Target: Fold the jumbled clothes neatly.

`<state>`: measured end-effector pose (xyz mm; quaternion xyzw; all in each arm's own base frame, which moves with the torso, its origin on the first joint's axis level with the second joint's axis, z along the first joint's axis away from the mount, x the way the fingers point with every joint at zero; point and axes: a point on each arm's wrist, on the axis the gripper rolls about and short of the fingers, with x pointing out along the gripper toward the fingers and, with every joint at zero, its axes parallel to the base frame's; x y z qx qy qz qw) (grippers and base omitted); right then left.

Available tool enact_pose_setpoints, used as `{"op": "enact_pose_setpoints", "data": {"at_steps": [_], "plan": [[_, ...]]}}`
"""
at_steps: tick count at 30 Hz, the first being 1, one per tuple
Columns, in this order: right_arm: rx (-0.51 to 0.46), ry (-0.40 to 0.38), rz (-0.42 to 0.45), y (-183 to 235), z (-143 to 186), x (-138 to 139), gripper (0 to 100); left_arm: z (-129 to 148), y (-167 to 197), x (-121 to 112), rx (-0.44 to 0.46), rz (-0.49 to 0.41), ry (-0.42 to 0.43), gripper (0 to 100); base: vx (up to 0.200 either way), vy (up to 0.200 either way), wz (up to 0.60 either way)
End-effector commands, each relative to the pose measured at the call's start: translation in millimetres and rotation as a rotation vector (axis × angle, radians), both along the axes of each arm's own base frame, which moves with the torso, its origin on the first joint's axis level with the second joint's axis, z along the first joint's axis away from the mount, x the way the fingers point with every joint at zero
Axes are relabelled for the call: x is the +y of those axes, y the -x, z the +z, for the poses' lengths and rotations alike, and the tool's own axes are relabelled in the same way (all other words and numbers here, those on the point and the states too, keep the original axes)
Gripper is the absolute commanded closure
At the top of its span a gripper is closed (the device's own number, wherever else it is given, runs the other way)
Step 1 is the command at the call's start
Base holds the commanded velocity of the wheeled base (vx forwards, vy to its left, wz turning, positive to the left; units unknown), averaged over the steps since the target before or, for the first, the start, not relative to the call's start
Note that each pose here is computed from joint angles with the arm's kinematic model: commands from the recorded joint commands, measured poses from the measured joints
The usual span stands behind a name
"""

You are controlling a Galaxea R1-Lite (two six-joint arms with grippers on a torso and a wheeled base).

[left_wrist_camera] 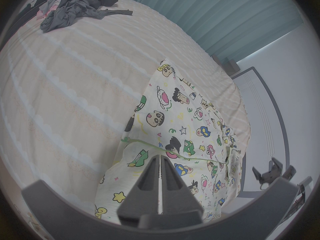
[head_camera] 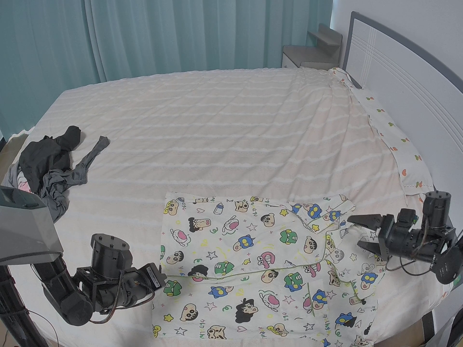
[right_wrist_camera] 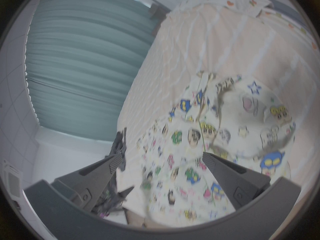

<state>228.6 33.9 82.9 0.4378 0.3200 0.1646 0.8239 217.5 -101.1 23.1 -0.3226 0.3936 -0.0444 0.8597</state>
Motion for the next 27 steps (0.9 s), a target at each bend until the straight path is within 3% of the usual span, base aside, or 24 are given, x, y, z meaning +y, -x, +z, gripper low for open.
{"op": "enact_pose_setpoints", "data": {"at_steps": [1, 3, 7, 16, 27], "plan": [[-0.098, 0.166, -0.148, -63, -56, 75, 0, -3, 0, -1, 0.012, -0.001, -0.009, 100, 0.000, 0.000, 0.00], [-0.108, 0.187, -0.104, -71, -71, 98, 0, -4, 0, -1, 0.009, 0.009, -0.015, 100, 0.000, 0.000, 0.00], [-0.126, 0.224, -0.166, -88, -80, 105, 0, -8, -1, 0, 0.018, 0.022, -0.031, 100, 0.000, 0.000, 0.00], [-0.095, 0.315, -0.257, -122, -67, 103, 0, -9, -1, -1, 0.023, 0.026, -0.034, 100, 0.000, 0.000, 0.00], [-0.056, 0.335, -0.285, -120, -71, 90, 0, -9, -1, 0, 0.025, 0.028, -0.035, 100, 0.000, 0.000, 0.00]]}}
